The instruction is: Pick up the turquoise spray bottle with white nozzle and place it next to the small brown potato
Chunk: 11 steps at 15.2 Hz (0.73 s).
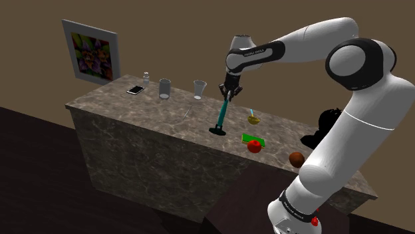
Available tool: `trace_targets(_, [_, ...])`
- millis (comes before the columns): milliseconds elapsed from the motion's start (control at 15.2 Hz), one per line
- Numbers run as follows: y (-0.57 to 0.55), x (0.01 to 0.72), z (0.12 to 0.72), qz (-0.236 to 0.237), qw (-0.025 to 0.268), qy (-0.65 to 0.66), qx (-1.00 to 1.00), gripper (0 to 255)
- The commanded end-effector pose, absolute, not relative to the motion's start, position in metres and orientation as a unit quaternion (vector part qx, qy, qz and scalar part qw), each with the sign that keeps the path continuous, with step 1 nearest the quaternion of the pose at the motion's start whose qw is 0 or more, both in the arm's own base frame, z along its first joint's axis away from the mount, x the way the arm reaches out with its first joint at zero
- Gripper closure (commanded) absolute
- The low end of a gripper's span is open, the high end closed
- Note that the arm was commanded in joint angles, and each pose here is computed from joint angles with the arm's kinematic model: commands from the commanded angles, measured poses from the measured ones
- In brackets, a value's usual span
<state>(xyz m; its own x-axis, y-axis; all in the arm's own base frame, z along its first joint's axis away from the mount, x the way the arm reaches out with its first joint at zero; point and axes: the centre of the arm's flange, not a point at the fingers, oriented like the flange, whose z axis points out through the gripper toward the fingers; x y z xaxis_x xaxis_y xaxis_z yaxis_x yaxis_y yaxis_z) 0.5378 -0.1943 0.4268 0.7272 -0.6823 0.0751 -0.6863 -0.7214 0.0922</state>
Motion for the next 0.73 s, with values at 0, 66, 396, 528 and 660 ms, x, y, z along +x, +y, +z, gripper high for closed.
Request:
trace_targets(0, [-0.194,0.537,0.439,0.018,0.057,-0.369,0.928,255])
trace_targets(66, [-0.194,0.537,0.444,0.018,0.057,-0.369,0.928,255])
trace_targets(396, [-0.194,0.537,0.471,0.018,0.057,-0.369,0.928,255])
trace_targets(528, [-0.194,0.537,0.481,0.018,0.057,-0.369,0.928,255])
trace_targets(660, [-0.194,0.537,0.492,0.018,0.057,-0.369,0.928,255])
